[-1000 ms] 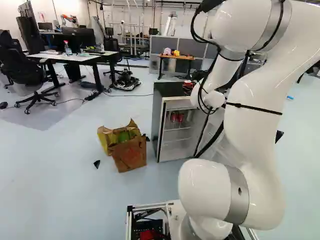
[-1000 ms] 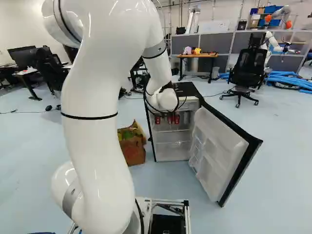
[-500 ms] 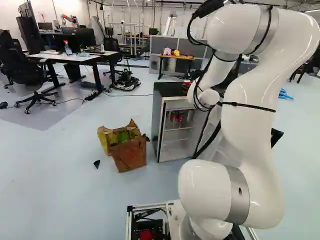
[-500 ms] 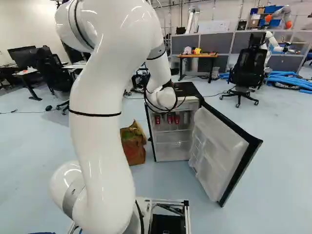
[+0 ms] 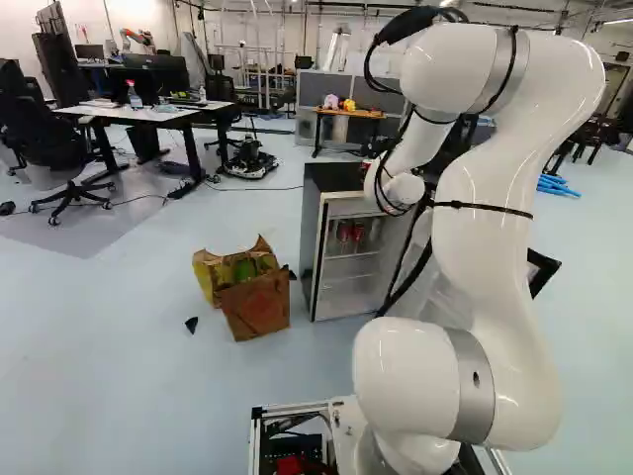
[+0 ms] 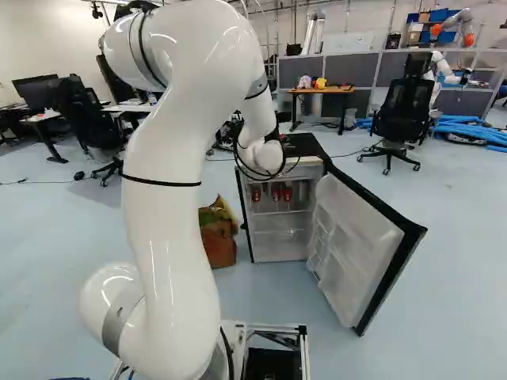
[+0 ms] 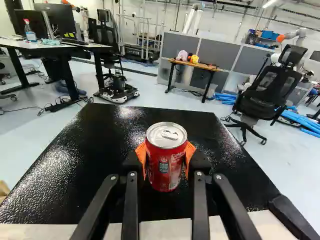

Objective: Grab a drink from the fridge

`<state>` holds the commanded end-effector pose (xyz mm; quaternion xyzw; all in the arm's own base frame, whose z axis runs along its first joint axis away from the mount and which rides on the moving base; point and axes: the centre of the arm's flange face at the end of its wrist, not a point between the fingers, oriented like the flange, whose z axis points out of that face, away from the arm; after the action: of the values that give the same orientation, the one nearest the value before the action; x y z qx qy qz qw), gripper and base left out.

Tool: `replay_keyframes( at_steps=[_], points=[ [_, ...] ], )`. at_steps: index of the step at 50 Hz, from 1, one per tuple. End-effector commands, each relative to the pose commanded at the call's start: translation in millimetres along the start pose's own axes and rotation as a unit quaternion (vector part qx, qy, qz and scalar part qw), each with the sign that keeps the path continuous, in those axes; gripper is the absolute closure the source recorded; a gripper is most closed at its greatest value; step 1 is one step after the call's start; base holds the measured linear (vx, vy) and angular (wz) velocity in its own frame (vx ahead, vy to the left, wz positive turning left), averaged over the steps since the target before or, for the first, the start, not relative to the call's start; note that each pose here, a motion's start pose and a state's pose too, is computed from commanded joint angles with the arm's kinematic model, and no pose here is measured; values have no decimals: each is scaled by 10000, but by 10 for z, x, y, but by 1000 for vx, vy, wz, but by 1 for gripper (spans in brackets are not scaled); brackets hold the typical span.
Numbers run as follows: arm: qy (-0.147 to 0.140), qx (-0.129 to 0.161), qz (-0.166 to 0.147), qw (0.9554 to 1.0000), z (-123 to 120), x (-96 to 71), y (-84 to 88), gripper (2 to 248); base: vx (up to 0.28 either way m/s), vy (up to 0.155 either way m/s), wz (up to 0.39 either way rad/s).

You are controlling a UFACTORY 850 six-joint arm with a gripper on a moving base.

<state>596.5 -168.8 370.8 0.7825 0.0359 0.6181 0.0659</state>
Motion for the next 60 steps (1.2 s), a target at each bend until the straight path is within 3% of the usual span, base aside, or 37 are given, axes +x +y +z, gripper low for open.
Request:
replay_keyframes(
  at_steps=[30,31,36,37,41,42,46,47,51,52,60],
  points=[
    [-112,-122,107,9998,8,-19,18,154,0,0,0],
    [-112,-122,107,9998,8,-19,18,137,0,0,0],
    [-112,-122,107,9998,8,-19,18,137,0,0,0],
    [-112,-122,107,9998,8,-19,18,103,0,0,0],
    [-112,-122,107,9998,8,-19,18,103,0,0,0],
    [-112,-122,107,9998,8,-19,18,68,0,0,0],
    [-112,-122,107,9998,8,-19,18,68,0,0,0],
    [-112,-122,107,9998,8,-19,18,31,0,0,0],
    [-112,-122,107,9998,8,-19,18,31,0,0,0],
    [-112,-122,107,9998,8,-19,18,3,0,0,0],
    [-121,-125,110,9998,-18,-22,18,3,0,0,0]
  ],
)
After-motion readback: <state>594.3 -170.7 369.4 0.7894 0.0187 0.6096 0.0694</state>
